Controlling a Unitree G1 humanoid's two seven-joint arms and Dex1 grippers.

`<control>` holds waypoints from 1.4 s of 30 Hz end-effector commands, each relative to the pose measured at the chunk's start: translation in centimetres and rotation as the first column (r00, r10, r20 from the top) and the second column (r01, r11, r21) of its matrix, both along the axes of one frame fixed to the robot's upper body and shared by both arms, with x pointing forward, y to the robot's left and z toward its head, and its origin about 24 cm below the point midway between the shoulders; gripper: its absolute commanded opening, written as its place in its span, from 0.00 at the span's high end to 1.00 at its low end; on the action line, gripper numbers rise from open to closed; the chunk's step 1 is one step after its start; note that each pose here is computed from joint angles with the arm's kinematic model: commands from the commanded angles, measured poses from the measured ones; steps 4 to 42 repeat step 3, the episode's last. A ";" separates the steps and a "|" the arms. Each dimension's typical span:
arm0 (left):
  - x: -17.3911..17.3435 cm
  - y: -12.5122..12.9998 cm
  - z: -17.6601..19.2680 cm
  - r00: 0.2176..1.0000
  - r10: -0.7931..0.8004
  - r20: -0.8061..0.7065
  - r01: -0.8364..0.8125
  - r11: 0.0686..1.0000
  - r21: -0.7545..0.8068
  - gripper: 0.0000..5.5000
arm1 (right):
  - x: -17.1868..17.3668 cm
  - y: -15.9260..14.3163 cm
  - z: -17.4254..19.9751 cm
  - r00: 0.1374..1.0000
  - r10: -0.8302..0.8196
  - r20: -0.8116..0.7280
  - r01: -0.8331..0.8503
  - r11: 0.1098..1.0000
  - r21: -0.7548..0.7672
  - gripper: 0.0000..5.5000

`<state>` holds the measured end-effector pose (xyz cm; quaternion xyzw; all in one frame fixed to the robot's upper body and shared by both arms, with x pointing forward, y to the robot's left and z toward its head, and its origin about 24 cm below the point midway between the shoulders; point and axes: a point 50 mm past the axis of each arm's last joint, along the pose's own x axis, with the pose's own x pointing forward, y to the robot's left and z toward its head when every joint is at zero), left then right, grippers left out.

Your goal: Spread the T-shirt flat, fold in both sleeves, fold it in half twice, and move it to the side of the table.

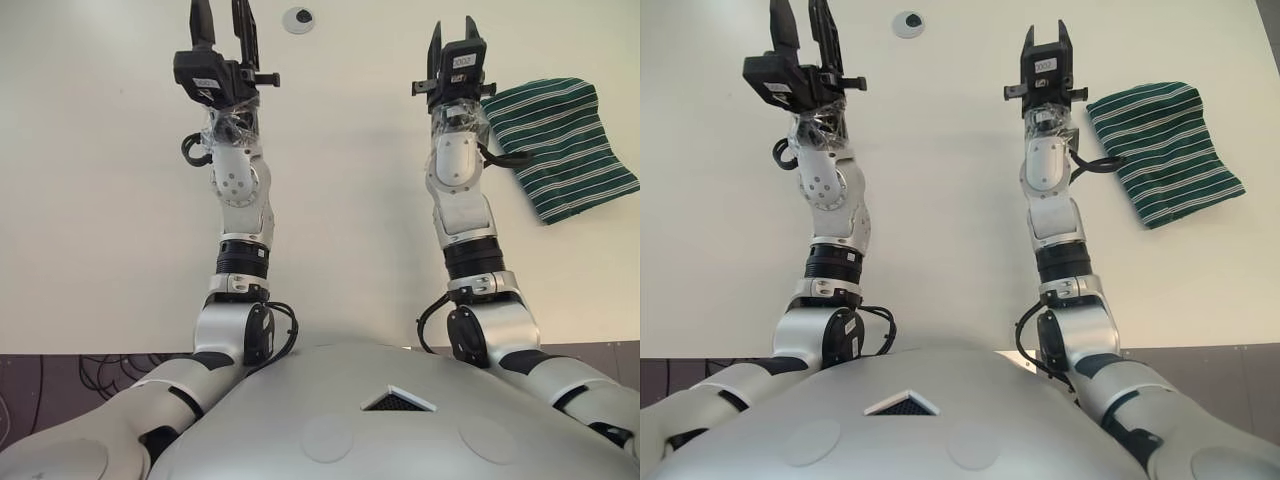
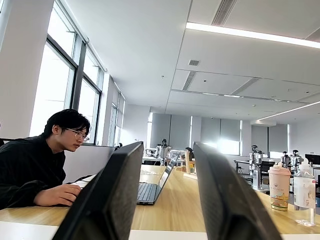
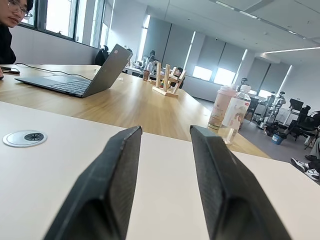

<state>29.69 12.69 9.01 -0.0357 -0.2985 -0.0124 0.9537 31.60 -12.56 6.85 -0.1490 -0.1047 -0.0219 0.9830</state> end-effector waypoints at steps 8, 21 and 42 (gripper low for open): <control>0.4 0.0 0.1 1.000 -0.002 -0.006 0.002 1.000 0.003 0.67 | 0.3 0.6 0.9 0.999 0.012 0.046 -0.011 1.000 -0.011 0.68; 0.4 0.0 0.1 1.000 -0.002 -0.006 0.002 1.000 0.003 0.67 | 0.3 0.6 0.9 0.999 0.012 0.046 -0.011 1.000 -0.011 0.68; 0.4 0.0 0.1 1.000 -0.002 -0.006 0.002 1.000 0.003 0.67 | 0.3 0.6 0.9 0.999 0.012 0.046 -0.011 1.000 -0.011 0.68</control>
